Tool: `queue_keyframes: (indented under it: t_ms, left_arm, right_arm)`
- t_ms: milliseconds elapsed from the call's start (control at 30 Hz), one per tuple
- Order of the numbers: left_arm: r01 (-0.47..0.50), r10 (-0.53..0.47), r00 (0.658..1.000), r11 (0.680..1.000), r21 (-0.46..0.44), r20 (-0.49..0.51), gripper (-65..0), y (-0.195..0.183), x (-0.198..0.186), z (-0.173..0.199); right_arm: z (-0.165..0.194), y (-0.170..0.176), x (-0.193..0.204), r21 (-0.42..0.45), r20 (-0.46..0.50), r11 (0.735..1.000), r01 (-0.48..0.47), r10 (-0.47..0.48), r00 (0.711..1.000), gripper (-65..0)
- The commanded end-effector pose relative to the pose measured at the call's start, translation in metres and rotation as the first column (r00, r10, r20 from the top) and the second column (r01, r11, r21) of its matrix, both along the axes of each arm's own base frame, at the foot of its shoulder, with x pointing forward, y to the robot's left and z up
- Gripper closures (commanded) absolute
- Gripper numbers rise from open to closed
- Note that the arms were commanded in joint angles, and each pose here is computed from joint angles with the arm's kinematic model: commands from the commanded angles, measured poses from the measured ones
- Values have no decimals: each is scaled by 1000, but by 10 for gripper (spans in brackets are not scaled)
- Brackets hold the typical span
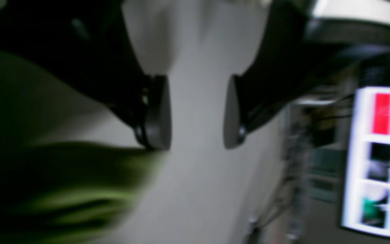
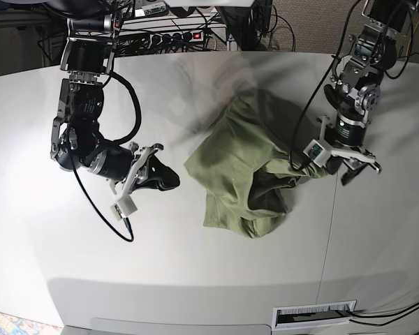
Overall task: Fold the T-shirt properly
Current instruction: 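Grasp the shirt's loose flap with the left gripper and lay it over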
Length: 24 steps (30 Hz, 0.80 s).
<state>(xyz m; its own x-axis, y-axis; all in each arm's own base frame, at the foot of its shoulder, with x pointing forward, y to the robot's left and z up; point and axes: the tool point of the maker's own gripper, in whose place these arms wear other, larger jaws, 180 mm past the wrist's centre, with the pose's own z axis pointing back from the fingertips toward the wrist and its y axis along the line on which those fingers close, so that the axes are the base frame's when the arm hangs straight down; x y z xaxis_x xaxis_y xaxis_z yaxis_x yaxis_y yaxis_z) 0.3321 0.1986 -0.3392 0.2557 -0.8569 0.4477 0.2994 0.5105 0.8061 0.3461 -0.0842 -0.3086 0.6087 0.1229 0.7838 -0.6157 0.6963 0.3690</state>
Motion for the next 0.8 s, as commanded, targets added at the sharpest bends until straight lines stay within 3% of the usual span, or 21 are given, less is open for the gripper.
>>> queue_keyframes:
  t_ms: [0, 200, 333, 467, 633, 767]
  left_arm:
    - [-9, 7, 997, 1000, 26, 83, -277, 6, 9, 25]
    - [-134, 125, 981, 990, 49, 149, -275, 24, 6, 61]
    - [-103, 121, 988, 979, -173, 94, -270, -5, -11, 68]
    - [-28, 52, 998, 903, -430, 44, -160, -52, -35, 80]
    - [-44, 12, 998, 799, -600, -57, 0, -83, -56, 68]
    - [-38, -92, 985, 715, -699, -148, 0, -115, -74, 53]
  right_arm:
    - [22, -1, 13, 24, 77, 1000, 11, -13, 997, -44]
    - [27, -8, 27, 2, 149, 997, 72, -71, 986, -44]
    - [32, 0, 37, 2, 192, 996, 94, -93, 977, -44]
    - [37, 23, 50, -60, 246, 995, 75, -58, 968, -38]
    - [43, 57, 62, -211, 321, 977, 13, 57, 945, -3]
    - [47, 60, 74, -313, 365, 950, 19, 101, 925, 0]
